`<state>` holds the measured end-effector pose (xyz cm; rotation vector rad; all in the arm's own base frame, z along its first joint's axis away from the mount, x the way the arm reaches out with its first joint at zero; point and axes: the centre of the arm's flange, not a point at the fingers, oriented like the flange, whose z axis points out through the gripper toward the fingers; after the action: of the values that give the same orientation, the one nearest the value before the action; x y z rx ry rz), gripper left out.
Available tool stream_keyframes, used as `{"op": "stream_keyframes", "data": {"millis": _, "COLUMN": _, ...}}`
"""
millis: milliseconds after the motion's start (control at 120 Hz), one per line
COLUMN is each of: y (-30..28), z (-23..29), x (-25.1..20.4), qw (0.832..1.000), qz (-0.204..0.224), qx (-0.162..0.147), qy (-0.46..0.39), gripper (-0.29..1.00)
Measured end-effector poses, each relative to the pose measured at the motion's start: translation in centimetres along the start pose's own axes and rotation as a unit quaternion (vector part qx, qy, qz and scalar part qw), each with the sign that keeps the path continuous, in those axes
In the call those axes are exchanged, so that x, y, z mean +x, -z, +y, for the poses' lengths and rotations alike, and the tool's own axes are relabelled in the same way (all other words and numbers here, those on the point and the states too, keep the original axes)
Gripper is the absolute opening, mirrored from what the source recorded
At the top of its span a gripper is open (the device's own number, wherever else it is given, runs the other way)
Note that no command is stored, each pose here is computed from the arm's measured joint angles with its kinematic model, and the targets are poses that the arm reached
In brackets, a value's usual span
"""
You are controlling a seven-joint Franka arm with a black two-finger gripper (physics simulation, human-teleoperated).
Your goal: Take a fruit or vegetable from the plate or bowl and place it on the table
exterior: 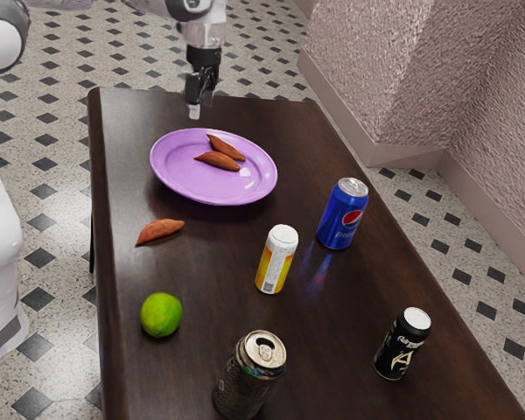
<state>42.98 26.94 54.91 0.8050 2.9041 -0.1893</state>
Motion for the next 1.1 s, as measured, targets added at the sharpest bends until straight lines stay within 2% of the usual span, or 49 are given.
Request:
{"op": "stream_keyframes", "data": {"millis": 167, "y": -1.0, "z": 0.6, "x": -1.4, "qw": 0.999, "qz": -0.013, "qx": -0.019, "qy": -0.026, "gripper": 0.7}}
{"op": "stream_keyframes", "data": {"millis": 342, "y": -4.8, "z": -1.7, "x": -1.4, "qw": 0.998, "qz": -0.018, "qx": 0.0, "qy": -0.062, "gripper": 0.7}}
{"op": "stream_keyframes", "data": {"millis": 550, "y": -5.8, "z": -1.5, "x": -1.2, "qw": 0.996, "qz": -0.029, "qx": -0.008, "qy": -0.082, "gripper": 0.7}}
{"op": "stream_keyframes", "data": {"millis": 783, "y": -6.6, "z": 2.3, "x": 2.7, "qw": 0.997, "qz": -0.025, "qx": -0.014, "qy": -0.066, "gripper": 0.7}}
{"op": "stream_keyframes", "data": {"millis": 1100, "y": -7.5, "z": 4.9, "x": 0.0, "qw": 0.99, "qz": -0.019, "qx": -0.042, "qy": -0.132, "gripper": 0.7}}
